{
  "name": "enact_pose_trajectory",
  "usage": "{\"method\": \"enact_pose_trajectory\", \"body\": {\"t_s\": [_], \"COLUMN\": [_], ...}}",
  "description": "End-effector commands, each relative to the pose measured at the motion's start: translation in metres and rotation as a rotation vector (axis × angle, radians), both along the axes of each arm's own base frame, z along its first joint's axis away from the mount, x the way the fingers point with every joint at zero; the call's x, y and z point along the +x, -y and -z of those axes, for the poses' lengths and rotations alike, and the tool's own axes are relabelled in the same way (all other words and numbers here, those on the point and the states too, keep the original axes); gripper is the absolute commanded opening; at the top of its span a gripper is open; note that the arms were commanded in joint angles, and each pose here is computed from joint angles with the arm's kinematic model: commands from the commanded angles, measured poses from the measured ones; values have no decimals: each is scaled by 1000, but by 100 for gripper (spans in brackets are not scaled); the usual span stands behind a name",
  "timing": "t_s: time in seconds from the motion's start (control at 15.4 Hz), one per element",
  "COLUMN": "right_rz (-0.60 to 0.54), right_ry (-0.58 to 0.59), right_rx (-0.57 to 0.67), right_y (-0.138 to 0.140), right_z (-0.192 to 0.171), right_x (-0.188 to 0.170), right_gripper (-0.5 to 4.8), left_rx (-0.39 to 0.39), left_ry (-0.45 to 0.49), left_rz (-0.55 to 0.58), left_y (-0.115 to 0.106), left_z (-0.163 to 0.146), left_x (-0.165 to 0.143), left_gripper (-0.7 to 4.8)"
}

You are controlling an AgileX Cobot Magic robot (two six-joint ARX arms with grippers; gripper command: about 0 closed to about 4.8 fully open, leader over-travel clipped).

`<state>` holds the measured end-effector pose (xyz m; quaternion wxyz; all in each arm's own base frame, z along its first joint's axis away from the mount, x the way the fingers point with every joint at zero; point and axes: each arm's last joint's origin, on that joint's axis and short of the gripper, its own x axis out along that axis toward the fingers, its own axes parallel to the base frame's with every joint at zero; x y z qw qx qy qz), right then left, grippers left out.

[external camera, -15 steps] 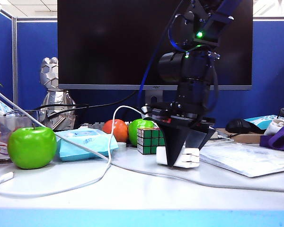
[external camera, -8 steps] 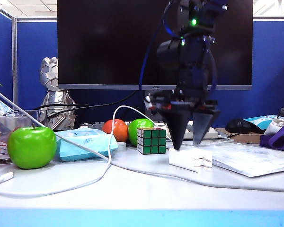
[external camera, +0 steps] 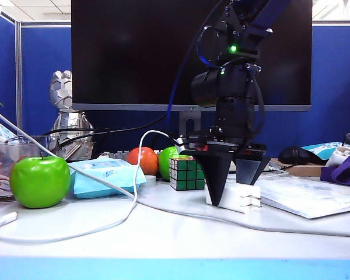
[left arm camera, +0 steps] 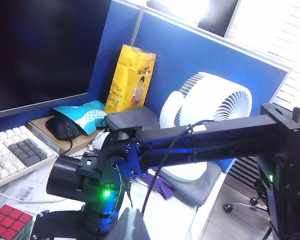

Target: Pick up the Type-C charging cable and the charging base, insert one end of the Type-C charger into the corresponding slot on the base, and finally place the plugged-in charger back on the table.

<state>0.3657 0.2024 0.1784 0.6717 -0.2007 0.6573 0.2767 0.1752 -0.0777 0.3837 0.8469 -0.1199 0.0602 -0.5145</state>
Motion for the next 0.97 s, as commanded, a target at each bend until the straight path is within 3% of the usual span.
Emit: {"method": "enact_pose_trajectory", "body": {"t_s": [0.06,0.13,0.19,0.26,0.32,0.58,0.97], "right_rz": [-1,-13,-32,-58,-65,-68,-109], "right_ry": [-42,-45,-51,-67,-74,-100,245], "right_rx": [-24,-24,-27,-36,-39,18,338], "right_y": [-1,-1,0,1,1,1,19], "right_z": [12,13,12,12,12,-21,-170], "right_x": [0,-1,-1,-3,-4,-8,-48], "right_gripper": [324,289,178,28,-2,-1,-1], "left_rx": [-4,-4,-4,-4,-4,-4,0], "left_ry": [16,16,16,16,16,15,4], "left_rz": [5,5,5,5,5,5,5], "left_y": [0,0,0,0,0,0,0], "left_z": [-2,-2,-2,-2,-2,-2,-1], "left_x": [-1,-1,0,-1,-1,0,0], "left_gripper": [-5,-5,-5,-5,-5,-5,-5]}}
